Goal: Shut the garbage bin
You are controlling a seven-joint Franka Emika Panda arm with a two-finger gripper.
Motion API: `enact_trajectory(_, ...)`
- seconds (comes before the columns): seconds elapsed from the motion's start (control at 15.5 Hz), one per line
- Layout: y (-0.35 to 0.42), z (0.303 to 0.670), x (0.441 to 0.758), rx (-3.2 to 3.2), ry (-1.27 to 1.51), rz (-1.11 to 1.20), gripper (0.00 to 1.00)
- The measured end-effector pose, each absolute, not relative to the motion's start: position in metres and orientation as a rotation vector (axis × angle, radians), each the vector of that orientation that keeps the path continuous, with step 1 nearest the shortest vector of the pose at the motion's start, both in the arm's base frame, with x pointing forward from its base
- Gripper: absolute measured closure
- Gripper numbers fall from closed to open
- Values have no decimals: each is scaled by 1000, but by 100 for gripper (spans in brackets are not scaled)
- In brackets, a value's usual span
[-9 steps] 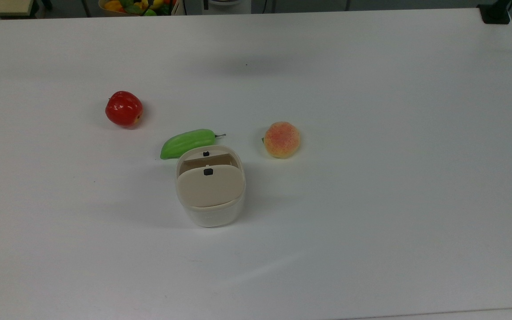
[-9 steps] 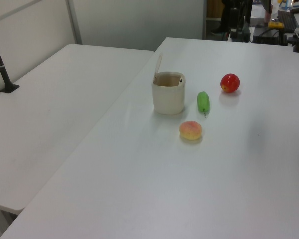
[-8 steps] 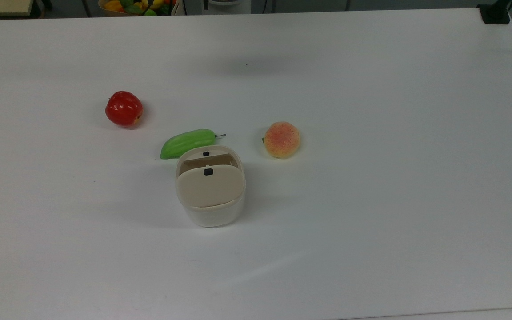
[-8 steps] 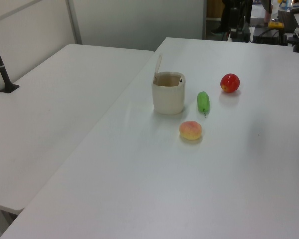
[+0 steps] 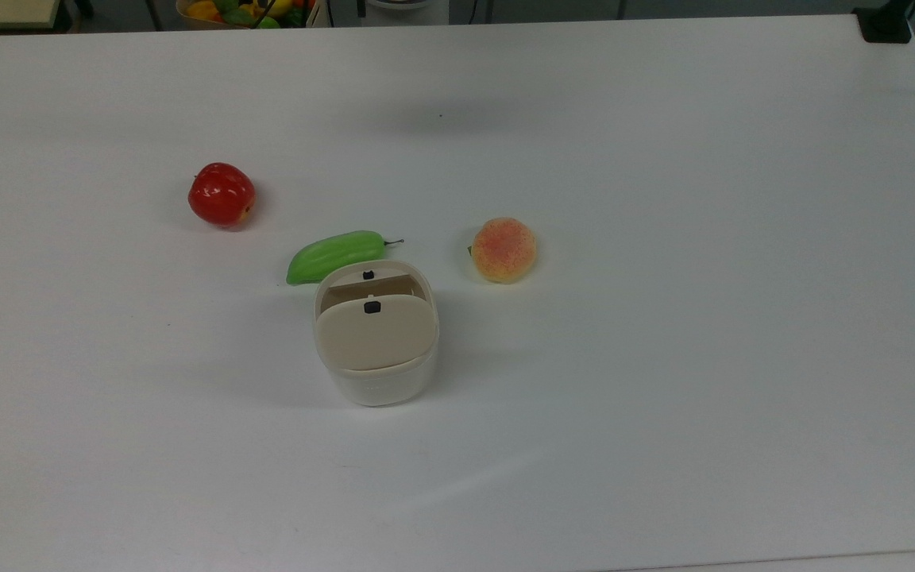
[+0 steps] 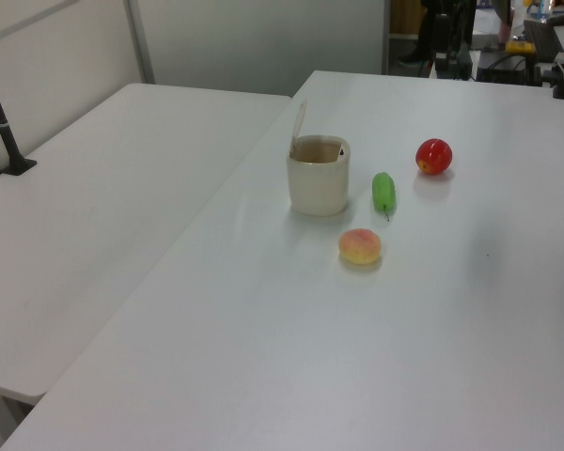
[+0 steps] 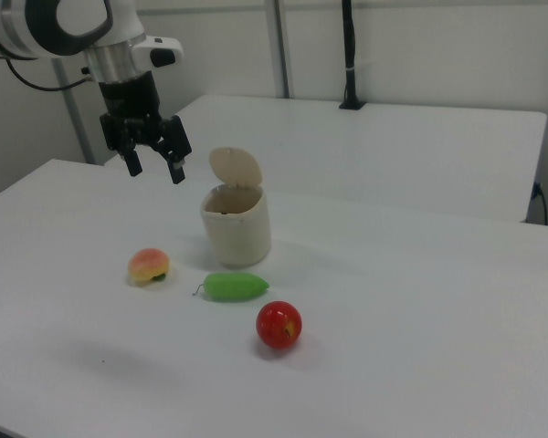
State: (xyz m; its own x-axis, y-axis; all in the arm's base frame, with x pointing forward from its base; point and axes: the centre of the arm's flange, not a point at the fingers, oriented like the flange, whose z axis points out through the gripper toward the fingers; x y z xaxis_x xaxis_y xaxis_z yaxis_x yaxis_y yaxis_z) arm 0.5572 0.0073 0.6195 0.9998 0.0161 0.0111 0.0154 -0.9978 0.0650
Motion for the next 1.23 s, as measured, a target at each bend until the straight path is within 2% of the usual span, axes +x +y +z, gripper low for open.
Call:
enact_trajectory(0.45,7,619,557,3076,23,18,0)
enact_trajectory(0.65,7,619,557,3076,23,16,5)
enact_trajectory(0.71,7,618,557,3076,23,14,12)
enact_trajectory(1.1,7,617,557,3076,23,9,78)
enact_trajectory(1.23,7,616,557,3076,23,7,96)
